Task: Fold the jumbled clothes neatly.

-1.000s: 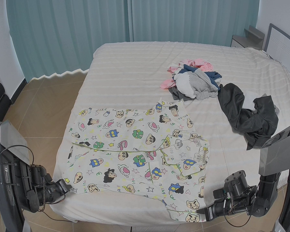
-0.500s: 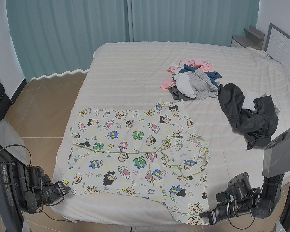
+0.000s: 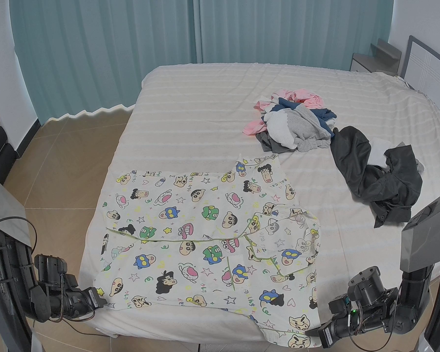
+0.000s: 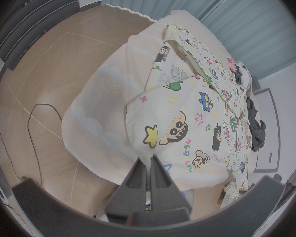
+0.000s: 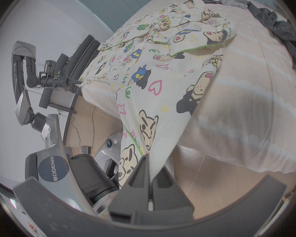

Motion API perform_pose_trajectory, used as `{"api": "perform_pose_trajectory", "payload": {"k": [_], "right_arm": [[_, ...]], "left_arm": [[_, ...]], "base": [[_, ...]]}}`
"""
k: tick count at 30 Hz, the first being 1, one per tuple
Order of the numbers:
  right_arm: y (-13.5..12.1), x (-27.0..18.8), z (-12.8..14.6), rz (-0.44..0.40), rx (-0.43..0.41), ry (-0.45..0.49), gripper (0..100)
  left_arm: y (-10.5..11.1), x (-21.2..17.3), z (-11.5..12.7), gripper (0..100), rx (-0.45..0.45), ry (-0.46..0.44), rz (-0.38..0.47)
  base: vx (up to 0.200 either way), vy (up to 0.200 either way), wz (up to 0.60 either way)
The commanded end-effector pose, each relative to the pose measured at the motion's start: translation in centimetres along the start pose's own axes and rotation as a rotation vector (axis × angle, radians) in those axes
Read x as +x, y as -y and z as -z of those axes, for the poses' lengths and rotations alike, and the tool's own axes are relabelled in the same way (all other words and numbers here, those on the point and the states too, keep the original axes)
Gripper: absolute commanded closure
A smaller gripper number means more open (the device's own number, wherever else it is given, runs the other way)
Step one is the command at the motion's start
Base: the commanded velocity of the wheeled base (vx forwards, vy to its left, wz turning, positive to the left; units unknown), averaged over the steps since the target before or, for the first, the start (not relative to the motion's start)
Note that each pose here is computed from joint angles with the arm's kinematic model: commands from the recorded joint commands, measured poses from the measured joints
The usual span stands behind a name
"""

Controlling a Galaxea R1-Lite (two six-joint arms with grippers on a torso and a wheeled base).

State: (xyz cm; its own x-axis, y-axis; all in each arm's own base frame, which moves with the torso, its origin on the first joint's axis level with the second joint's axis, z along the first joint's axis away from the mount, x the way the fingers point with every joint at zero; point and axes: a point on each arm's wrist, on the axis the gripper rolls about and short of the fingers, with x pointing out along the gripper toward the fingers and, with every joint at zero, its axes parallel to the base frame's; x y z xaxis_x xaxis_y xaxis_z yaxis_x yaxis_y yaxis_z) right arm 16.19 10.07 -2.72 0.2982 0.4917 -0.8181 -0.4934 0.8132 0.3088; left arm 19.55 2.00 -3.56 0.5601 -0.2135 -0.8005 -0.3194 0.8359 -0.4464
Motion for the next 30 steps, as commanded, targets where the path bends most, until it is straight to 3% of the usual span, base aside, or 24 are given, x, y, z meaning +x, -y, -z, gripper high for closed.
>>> {"api": "perform_pose_trajectory", "payload": {"k": [1, 6, 12, 18, 22, 30], "right_arm": [[0.0, -0.3, 0.5, -0.002, -0.005, -0.019, 100], [0.0, -0.4, 0.7, -0.004, -0.007, -0.036, 100], [0.1, -1.3, -1.1, -0.086, -0.009, 0.104, 100], [1.2, -1.3, -3.2, -0.076, 0.043, 0.203, 100], [1.3, -0.9, -6.2, -0.113, 0.159, 0.320, 100], [1.3, -0.6, -9.0, -0.160, 0.222, 0.448, 100]], "left_arm": [[0.1, -0.9, 0.3, 100, 0.032, -0.008, -0.004], [0.0, -1.1, 0.7, 100, 0.069, -0.052, -0.019], [0.3, -1.3, 0.3, 100, 0.057, -0.020, 0.020], [1.2, -1.6, -1.3, 100, -0.036, 0.116, 0.101], [2.5, -1.7, -2.3, 100, -0.060, 0.238, 0.172], [4.2, 0.3, -4.6, 100, -0.055, 0.385, 0.147]], "base": [[0.000, 0.000, 0.00], [0.000, 0.000, 0.00], [0.000, 0.000, 0.00], [0.000, 0.000, 0.00], [0.000, 0.000, 0.00], [0.000, 0.000, 0.00]]}}
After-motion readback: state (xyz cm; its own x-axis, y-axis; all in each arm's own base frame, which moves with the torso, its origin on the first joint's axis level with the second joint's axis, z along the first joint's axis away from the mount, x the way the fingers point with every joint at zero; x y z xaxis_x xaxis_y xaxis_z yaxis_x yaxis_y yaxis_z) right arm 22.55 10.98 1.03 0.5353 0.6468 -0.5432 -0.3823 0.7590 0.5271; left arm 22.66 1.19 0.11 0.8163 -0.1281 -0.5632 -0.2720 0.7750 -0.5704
